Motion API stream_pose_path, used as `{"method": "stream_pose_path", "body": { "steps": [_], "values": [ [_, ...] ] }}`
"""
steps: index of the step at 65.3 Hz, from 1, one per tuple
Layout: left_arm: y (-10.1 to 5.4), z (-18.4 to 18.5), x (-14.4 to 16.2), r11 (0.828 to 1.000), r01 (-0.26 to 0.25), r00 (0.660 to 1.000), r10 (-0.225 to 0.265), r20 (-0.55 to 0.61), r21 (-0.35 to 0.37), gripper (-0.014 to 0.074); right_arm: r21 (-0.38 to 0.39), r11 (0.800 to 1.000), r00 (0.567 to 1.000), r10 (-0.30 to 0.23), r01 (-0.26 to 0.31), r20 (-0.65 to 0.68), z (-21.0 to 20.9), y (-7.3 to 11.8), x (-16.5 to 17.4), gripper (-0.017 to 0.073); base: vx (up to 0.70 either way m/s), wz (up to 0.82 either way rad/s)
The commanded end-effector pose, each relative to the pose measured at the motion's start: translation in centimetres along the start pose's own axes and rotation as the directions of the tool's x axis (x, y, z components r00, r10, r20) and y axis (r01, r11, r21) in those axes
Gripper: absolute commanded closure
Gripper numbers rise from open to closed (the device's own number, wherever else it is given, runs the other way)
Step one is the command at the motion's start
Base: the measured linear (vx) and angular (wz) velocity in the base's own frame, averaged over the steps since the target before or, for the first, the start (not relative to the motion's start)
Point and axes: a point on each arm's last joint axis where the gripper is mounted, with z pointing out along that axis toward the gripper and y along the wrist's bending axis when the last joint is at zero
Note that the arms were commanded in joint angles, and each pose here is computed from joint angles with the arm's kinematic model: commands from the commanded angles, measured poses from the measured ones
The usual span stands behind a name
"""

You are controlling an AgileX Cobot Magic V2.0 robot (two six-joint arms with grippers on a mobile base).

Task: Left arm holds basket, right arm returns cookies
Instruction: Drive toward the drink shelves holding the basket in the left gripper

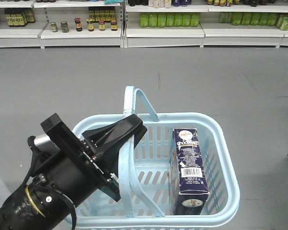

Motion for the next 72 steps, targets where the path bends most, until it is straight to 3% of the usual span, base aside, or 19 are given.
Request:
{"method": "stream_pose_path", "body": {
  "steps": [1,72],
  "values": [
    [-2.70,0.19,0.82,0.981,0.014,0.999,-0.004,-0.052,0.194,0.0596,0.001,1.000,0.998,-0.011,0.011,0.065,-0.03,-0.01,-0.10,0.0565,0.63,-0.02],
    [-2.71,0.19,0.79,0.981,0.014,0.999,-0.004,-0.050,0.195,0.0596,0.001,1.000,0.998,-0.011,0.011,0.065,-0.03,-0.01,-0.10,0.0565,0.63,0.02]
  ]
}}
